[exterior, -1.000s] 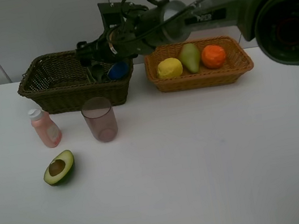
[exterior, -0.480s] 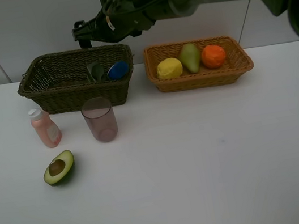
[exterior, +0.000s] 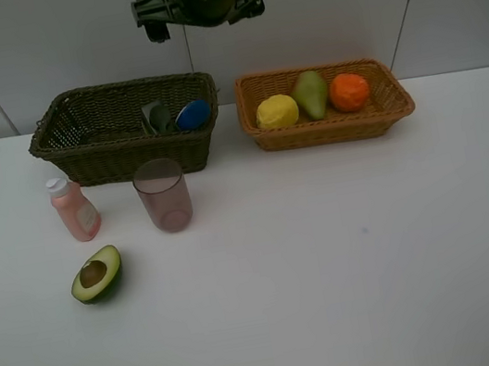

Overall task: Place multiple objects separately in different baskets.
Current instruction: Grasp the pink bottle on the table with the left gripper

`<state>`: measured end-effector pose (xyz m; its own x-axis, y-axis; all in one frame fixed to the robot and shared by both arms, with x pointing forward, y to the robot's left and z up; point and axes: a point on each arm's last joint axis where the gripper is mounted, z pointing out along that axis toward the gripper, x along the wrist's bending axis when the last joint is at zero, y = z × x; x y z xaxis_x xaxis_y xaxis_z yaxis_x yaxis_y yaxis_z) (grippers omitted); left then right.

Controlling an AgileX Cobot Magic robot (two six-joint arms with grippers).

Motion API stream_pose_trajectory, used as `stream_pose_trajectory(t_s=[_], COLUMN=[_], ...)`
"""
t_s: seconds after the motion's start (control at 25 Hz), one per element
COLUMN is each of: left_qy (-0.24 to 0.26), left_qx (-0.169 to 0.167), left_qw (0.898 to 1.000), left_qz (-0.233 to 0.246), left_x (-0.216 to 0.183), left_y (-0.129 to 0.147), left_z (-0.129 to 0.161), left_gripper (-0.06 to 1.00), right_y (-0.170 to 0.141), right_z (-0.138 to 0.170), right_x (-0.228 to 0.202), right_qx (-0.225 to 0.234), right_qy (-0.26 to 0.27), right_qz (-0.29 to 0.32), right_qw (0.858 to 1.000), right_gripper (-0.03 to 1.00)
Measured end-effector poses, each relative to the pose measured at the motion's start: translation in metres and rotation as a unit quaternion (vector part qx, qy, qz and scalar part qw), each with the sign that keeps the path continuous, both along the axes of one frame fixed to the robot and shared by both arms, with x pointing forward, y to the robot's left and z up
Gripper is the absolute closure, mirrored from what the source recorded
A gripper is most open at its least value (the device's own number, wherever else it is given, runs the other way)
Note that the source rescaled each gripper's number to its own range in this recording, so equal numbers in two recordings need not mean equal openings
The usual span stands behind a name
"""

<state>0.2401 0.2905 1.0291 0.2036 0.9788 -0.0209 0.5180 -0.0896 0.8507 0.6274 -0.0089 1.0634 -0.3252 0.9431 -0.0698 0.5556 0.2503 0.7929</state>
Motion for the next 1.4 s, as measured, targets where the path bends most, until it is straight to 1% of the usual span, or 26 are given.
stream_pose_trajectory(t_s=[0.2, 0.36, 0.56, 0.88, 1.0, 1.12, 1.24, 1.4], left_qy=[0.0, 0.0, 0.0, 0.0, 0.0, 0.0, 0.0, 0.0], left_qx=[0.0, 0.0, 0.0, 0.0, 0.0, 0.0, 0.0, 0.0], left_qw=[1.0, 1.0, 1.0, 1.0, 1.0, 1.0, 1.0, 1.0], left_qz=[0.0, 0.0, 0.0, 0.0, 0.0, 0.0, 0.0, 0.0], left_x=[0.0, 0.0, 0.0, 0.0, 0.0, 0.0, 0.0, 0.0], left_y=[0.0, 0.0, 0.0, 0.0, 0.0, 0.0, 0.0, 0.0], left_z=[0.0, 0.0, 0.0, 0.0, 0.0, 0.0, 0.0, 0.0], left_gripper=[-0.05, -0.05, -0.05, -0.05, -0.05, -0.05, -0.05, -0.05], right_y=[-0.026, -0.052, -0.085, -0.142, -0.163, -0.182, -0.197, -0.216], right_z=[0.018, 0.03, 0.037, 0.05, 0.048, 0.047, 0.051, 0.052], right_x=[-0.028, -0.057, -0.094, -0.162, -0.185, -0.204, -0.222, -0.244], right_qx=[-0.015, -0.04, -0.074, -0.097, -0.108, -0.112, -0.101, -0.091], right_qy=[0.014, 0.022, 0.031, 0.01, 0.01, 0.015, 0.017, 0.04], right_qz=[-0.009, -0.005, 0.006, 0.029, 0.028, 0.017, 0.005, -0.017], right_qw=[1.0, 0.999, 0.997, 0.995, 0.994, 0.993, 0.995, 0.995], right_gripper=[-0.03, -0.03, -0.03, -0.03, -0.03, -0.03, -0.03, -0.03])
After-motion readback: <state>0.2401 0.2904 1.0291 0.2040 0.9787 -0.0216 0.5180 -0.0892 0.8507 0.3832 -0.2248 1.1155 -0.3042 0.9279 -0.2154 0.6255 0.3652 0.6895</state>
